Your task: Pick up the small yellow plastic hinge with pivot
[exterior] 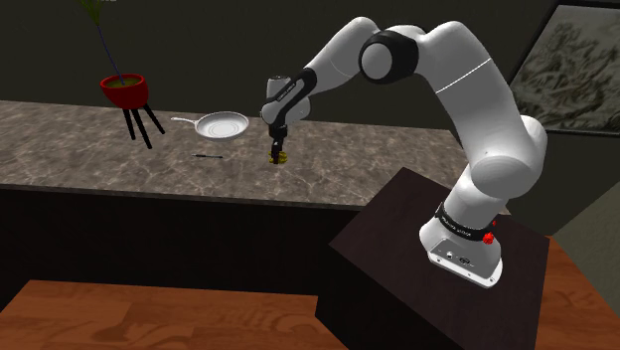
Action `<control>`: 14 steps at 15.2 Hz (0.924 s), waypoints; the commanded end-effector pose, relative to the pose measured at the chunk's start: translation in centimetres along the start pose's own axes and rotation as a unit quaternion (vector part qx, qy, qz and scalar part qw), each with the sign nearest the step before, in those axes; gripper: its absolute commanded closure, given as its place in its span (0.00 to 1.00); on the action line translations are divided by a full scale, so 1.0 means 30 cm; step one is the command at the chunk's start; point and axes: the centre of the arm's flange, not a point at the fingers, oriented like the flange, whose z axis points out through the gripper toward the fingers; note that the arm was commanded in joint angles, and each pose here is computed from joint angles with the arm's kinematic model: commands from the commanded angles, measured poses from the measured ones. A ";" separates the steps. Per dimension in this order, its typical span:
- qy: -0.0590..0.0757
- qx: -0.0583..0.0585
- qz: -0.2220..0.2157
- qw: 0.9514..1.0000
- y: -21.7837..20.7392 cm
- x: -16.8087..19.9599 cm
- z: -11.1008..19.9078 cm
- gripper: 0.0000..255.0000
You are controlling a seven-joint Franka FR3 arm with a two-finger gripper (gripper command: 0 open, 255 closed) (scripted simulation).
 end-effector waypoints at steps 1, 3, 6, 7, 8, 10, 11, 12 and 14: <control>0.000 0.000 0.000 1.000 0.001 -0.002 0.011 0.00; 0.000 0.000 0.000 1.000 0.002 -0.002 0.013 1.00; 0.000 0.000 0.000 1.000 0.002 -0.001 0.013 1.00; 0.000 0.000 0.000 1.000 0.002 -0.002 0.013 1.00; 0.000 0.000 0.000 1.000 0.002 -0.002 0.013 1.00; 0.000 0.000 0.000 1.000 0.002 -0.002 0.012 1.00; 0.000 0.000 0.000 1.000 0.001 -0.002 0.011 1.00; 0.000 0.000 0.000 1.000 0.000 -0.001 -0.006 1.00; 0.000 0.000 0.000 1.000 -0.003 0.000 -0.041 1.00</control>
